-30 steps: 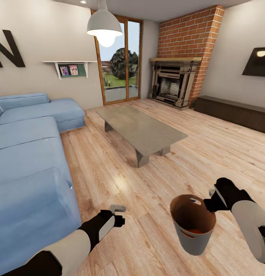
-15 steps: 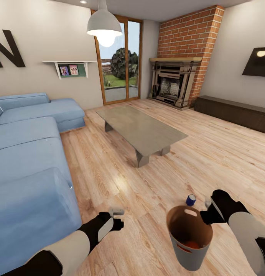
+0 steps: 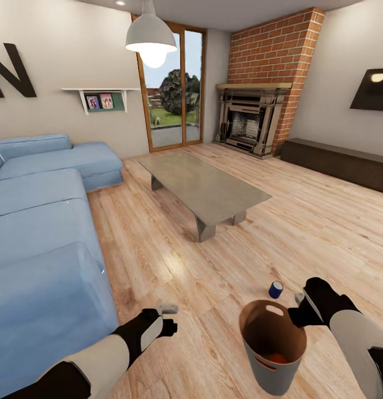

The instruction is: Put the three can of soda from the living room inside the tash can in the kitchen.

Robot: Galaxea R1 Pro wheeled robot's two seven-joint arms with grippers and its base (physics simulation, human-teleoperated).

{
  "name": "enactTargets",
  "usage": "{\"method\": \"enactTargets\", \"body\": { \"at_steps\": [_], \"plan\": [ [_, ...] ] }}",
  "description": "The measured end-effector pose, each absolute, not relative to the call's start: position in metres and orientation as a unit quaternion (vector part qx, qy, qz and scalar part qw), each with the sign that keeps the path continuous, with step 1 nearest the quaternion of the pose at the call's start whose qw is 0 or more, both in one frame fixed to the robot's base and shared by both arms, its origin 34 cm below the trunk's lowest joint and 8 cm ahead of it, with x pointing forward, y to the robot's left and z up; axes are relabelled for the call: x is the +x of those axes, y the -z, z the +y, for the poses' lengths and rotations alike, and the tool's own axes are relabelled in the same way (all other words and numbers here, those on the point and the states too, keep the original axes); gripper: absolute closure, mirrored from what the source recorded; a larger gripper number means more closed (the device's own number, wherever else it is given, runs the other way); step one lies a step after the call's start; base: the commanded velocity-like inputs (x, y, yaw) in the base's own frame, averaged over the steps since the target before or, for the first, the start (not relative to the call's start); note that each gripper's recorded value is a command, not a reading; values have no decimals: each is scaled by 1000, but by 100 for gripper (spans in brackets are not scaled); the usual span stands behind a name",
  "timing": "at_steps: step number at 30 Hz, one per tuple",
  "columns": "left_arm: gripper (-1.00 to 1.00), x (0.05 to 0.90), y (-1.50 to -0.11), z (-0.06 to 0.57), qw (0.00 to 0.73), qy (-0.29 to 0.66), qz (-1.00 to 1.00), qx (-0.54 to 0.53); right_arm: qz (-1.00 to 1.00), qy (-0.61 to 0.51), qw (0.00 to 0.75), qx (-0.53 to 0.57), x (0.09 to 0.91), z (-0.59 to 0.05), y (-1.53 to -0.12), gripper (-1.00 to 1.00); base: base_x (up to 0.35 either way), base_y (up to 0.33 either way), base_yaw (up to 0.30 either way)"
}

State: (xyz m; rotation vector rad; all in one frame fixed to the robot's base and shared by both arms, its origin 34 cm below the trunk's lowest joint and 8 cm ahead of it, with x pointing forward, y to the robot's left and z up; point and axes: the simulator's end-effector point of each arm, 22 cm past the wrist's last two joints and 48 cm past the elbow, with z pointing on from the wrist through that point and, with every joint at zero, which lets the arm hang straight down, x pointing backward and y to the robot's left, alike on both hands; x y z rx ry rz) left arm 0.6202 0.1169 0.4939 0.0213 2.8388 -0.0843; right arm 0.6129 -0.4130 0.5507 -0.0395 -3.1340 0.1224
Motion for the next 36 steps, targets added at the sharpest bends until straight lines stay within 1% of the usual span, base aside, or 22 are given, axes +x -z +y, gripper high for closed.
{"method": "enactTargets", "body": {
  "at_steps": [5, 8, 14, 21, 27, 36],
  "plan": [
    [-100, 603, -481, 128, 130, 19, 991, 3, -999, -34, 1, -32, 642, -414, -583, 100, 0, 0, 0],
    [-100, 597, -477, 129, 125, 20, 992, 3, -998, -30, -37, -37, 679, -414, -612, 100, 0, 0, 0],
    [-100, 576, -466, 133, 107, 12, 994, 2, -997, -32, -59, -35, 718, -414, -651, 100, 0, 0, 0],
    [-100, 533, -446, 134, 72, 16, 997, -26, -998, -1, -50, -40, 730, -394, -666, 100, 0, 0, 0],
    [-100, 524, -442, 133, 65, 22, 997, -34, -998, -18, -45, -29, 729, -399, -667, 100, 0, 0, 0],
    [-100, 522, -434, 131, 65, 25, 997, -35, -998, -10, -46, -33, 729, -395, -659, 100, 0, 0, 0]
  ]
}}
